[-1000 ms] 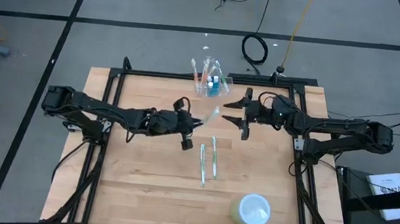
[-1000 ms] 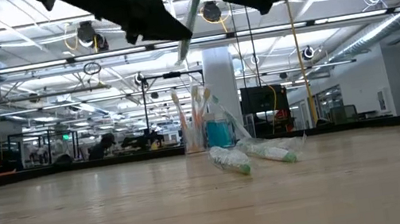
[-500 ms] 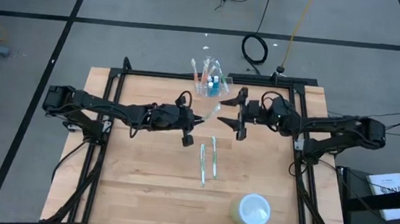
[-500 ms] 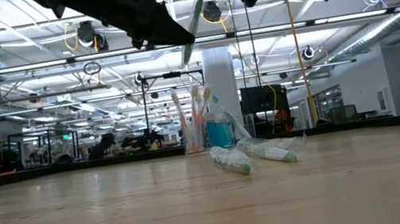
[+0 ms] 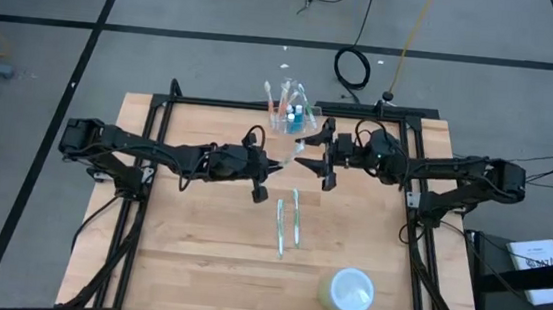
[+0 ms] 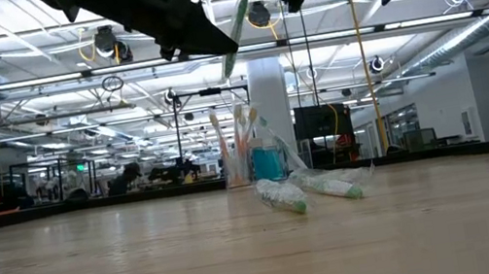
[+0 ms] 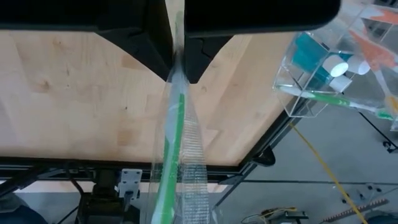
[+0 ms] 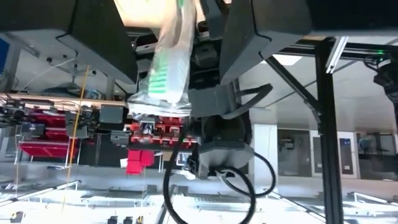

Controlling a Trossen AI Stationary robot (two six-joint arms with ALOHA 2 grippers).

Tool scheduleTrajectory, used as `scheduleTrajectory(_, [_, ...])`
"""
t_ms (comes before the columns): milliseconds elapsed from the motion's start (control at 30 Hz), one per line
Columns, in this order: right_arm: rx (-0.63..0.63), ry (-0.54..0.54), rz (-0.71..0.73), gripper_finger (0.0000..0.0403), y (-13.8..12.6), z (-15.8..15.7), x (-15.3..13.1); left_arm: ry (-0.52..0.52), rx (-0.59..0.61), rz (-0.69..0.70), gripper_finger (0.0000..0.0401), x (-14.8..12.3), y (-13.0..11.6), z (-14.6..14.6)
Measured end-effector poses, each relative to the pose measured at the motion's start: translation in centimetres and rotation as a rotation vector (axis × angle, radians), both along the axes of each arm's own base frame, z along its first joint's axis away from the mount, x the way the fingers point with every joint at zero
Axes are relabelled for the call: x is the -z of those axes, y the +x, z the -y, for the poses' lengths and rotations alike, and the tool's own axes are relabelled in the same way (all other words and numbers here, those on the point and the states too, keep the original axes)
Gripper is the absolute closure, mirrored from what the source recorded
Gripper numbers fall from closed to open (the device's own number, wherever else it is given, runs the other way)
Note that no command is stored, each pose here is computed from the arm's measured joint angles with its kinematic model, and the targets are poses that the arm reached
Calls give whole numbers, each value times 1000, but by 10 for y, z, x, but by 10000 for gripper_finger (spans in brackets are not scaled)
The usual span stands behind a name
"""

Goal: Pick & Place toothbrushing station
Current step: Put the green toothbrush into the transparent organizer

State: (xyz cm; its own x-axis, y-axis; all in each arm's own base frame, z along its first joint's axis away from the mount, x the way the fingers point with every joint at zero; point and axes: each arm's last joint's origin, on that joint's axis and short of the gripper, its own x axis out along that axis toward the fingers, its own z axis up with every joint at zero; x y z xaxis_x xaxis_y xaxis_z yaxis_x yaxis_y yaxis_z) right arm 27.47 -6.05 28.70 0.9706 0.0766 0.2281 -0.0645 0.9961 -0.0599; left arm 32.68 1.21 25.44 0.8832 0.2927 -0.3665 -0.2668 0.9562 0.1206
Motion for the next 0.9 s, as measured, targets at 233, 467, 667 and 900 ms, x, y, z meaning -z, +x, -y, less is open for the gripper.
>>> scheduleTrajectory(233, [1,0,0,213,1,0,-1,-15,-9,5,382,0,0,0])
scheduleTrajectory(467, [2,0,0,296,1,0,-1,-18,-10,6,394,0,0,0])
scheduleTrajectory(667, [2,-15,3,377,1,0,-1,-33,-17,12,374,0,0,0])
scheduleTrajectory(900, [80,-42,11,383,-1,7,-2,-11,-22,50,355,-7,-1,0])
